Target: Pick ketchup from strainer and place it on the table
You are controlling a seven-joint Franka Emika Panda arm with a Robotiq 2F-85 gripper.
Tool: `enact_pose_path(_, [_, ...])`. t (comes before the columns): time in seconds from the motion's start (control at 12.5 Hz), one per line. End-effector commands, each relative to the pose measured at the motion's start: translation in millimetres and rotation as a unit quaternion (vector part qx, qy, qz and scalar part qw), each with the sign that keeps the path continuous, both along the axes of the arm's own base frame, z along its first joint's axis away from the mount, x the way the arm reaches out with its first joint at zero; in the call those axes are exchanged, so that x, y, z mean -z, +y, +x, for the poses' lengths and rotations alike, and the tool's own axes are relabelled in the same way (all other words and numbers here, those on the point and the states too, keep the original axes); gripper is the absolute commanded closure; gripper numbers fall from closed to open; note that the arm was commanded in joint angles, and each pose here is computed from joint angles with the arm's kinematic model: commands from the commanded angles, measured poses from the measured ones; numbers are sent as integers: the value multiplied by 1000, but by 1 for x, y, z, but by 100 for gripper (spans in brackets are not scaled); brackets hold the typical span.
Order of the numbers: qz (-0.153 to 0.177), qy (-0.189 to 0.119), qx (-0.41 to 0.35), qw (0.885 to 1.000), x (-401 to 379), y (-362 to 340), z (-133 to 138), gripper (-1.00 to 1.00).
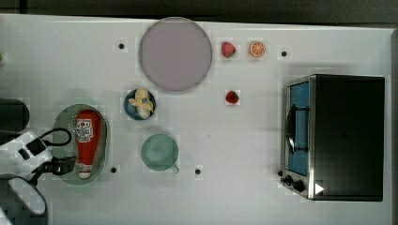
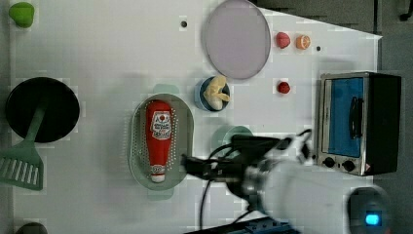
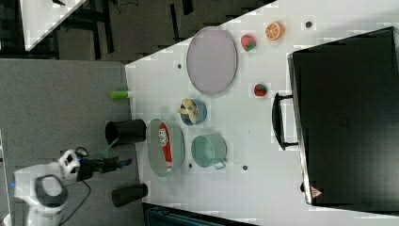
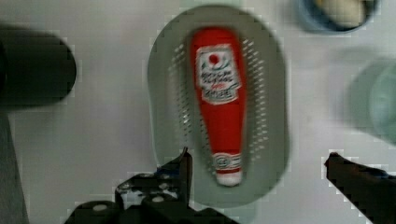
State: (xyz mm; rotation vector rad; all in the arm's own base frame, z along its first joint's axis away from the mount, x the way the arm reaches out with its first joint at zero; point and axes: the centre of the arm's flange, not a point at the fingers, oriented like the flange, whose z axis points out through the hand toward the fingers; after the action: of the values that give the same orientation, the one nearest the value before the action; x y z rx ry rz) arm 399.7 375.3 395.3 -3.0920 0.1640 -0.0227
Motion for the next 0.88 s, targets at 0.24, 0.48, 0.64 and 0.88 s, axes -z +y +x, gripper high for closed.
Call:
enact_pose_path(0.24, [17, -5, -13, 1000, 88, -18, 10, -100])
enact_pose_path(0.48, [38, 9, -8, 999, 127, -17, 16, -100])
enact_pose_path(0.64, [52, 15, -7, 998, 150, -15, 17, -100])
enact_pose_path(0.88, [70, 16, 1, 997, 181, -15, 20, -100])
